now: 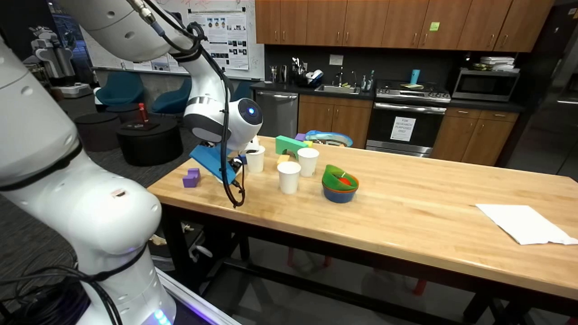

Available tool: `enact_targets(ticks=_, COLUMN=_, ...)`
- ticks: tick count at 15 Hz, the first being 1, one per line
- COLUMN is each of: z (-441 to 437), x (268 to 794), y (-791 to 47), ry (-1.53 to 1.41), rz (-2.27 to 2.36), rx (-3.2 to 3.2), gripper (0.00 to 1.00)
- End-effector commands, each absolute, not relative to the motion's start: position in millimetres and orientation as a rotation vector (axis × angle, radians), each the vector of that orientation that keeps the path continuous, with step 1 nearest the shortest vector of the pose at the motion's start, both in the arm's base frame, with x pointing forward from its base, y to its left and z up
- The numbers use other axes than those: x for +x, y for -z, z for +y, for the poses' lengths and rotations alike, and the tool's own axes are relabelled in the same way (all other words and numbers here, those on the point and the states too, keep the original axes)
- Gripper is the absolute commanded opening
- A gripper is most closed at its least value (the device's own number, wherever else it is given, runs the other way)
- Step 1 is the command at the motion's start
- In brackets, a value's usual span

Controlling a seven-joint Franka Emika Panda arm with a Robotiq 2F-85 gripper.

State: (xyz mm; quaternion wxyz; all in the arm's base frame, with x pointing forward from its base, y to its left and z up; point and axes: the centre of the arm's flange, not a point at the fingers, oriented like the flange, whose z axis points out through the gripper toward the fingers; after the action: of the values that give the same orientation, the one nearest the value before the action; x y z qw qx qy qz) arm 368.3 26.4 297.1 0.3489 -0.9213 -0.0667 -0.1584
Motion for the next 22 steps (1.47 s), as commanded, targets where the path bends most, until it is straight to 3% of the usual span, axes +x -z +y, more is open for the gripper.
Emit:
enact_targets(ticks=1, z=39, x=348, y=-295, ry=0.471, rz=-0.173, rx=-2.389, gripper=1.0)
enact_targets(ticks=15, z=27, x=356, y=-305, ry=0.713, rz=0.008, rx=-2.376, gripper=1.0)
enact_targets(ticks=16, z=28, x=356, y=-303, ry=0.704, rz=0.007, rx=-2.38, gripper=0.75)
enact_targets(ticks=18, z=29, x=356, y=-302, ry=0.697, rz=0.003, rx=-2.387, gripper=0.68)
enact_targets(ticks=22, z=31, x=353, y=-299, ry=0.699, rz=0.002, rx=-2.393, gripper=0.37)
